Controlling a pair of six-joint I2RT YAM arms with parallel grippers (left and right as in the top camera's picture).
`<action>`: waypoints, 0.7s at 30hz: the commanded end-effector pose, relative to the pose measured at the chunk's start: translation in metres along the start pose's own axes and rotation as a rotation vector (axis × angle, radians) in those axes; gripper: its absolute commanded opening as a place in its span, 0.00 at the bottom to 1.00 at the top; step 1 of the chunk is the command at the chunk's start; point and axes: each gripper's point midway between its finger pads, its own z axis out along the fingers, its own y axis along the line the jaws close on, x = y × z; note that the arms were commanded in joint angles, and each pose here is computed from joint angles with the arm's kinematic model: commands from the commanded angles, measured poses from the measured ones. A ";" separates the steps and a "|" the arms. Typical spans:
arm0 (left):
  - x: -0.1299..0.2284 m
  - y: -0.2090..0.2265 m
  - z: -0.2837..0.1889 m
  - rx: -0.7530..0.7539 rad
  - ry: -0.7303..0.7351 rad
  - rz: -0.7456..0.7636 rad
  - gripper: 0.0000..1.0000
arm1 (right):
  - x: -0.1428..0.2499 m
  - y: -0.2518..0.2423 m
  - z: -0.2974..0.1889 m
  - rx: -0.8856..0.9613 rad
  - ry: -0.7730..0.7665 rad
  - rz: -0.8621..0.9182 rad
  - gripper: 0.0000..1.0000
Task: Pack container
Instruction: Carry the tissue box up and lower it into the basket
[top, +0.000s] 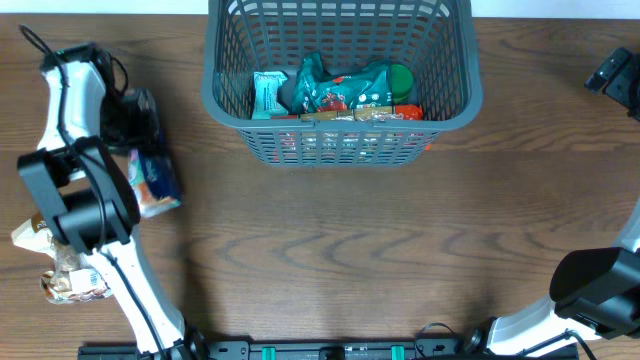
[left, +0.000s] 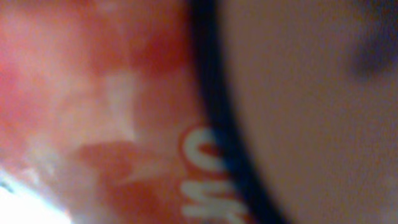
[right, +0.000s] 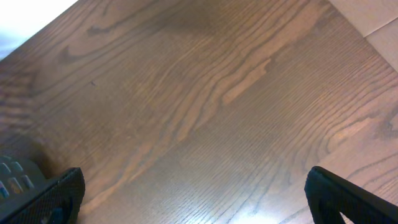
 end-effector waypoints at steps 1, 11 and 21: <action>-0.023 -0.064 -0.131 0.256 -0.379 0.041 0.05 | 0.002 -0.004 0.004 0.014 0.013 -0.009 0.99; 0.030 -0.198 -0.355 0.010 -1.109 0.609 0.05 | 0.007 -0.003 0.004 0.012 0.032 -0.013 0.99; 0.083 -0.362 -0.285 -0.236 -1.050 1.646 0.06 | 0.014 -0.004 0.004 0.013 0.059 -0.015 0.99</action>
